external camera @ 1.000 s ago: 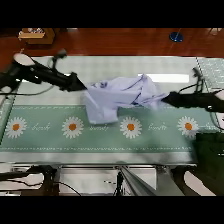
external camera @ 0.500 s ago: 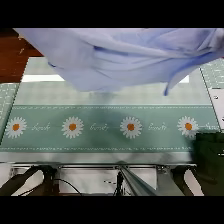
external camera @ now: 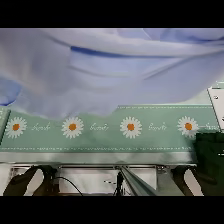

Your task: Fold the shirts.

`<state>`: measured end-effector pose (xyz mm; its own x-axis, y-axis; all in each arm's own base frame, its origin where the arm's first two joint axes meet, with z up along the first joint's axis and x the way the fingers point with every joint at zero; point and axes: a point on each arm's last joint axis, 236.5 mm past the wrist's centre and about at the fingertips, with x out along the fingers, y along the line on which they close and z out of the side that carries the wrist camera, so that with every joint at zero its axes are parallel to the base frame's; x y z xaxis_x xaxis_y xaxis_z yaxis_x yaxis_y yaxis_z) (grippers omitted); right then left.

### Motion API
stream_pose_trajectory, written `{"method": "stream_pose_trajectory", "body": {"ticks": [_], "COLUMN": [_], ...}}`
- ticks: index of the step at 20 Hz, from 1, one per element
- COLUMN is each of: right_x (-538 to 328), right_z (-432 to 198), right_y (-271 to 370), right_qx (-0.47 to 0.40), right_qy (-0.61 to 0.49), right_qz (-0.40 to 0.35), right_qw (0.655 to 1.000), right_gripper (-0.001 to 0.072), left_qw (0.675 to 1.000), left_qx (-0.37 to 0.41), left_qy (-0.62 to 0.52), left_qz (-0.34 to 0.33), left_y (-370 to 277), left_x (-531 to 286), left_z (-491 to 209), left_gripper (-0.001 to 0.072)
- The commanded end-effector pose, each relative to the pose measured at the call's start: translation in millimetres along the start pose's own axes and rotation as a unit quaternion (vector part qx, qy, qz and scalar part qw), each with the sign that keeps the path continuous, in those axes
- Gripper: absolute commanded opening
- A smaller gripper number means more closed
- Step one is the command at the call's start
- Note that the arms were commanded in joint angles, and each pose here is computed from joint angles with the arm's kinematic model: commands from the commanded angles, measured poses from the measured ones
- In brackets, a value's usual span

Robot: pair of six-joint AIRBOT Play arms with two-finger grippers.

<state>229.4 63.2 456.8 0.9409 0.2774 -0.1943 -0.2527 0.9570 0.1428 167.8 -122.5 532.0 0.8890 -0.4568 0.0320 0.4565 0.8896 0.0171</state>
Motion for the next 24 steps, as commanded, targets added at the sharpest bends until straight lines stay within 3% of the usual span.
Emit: {"method": "stream_pose_trajectory", "body": {"ticks": [1, 4, 7, 9, 13, 16, 20, 24], "right_x": [-38.4, -60.2, -60.0, -47.2, 1.7, 43.0, 111.8, 188.4], "right_z": [-27.3, -62.6, -62.8, -76.1, -156.7, -216.8, -252.5, -284.4], "right_y": [2.7, 5.5, 10.3, 0.7, -29.7, -57.8, -100.2, -143.5], "right_qx": [-0.011, -0.01, 0.017, 0.035, 0.098, 0.147, 0.203, 0.229], "right_qy": [0.07, 0.148, 0.146, 0.175, 0.312, 0.394, 0.426, 0.414], "right_qz": [-0.045, -0.059, -0.053, -0.052, -0.024, -0.01, -0.009, -0.002], "right_qw": [0.996, 0.987, 0.988, 0.983, 0.945, 0.907, 0.881, 0.881], "right_gripper": [0.0019, 0.0019, 0.0019, 0.0019, 0.0019, 0.0019, 0.0019, 0.0019], "left_qw": [0.998, 0.996, 0.981, 0.977, 0.949, 0.905, 0.892, 0.892], "left_qx": [0.025, -0.002, -0.042, -0.054, -0.11, -0.191, -0.247, -0.244], "left_qy": [-0.033, 0.049, 0.17, 0.191, 0.289, 0.377, 0.377, 0.381], "left_qz": [0.054, 0.078, 0.077, 0.079, 0.062, 0.046, 0.033, 0.012], "left_y": [-23.7, -23.8, -23.1, -15.2, 20.5, 63.1, 110.9, 131.7], "left_x": [-48.8, -62.2, -69.9, -64.9, -34.0, 5.4, 71.6, 143.5], "left_z": [16.1, -26.2, -82.4, -93.3, -156.7, -241.1, -323.5, -382.4], "left_gripper": [0.0021, 0.0021, 0.0021, 0.0022, 0.0022, 0.0021, 0.0022, 0.0022]}}
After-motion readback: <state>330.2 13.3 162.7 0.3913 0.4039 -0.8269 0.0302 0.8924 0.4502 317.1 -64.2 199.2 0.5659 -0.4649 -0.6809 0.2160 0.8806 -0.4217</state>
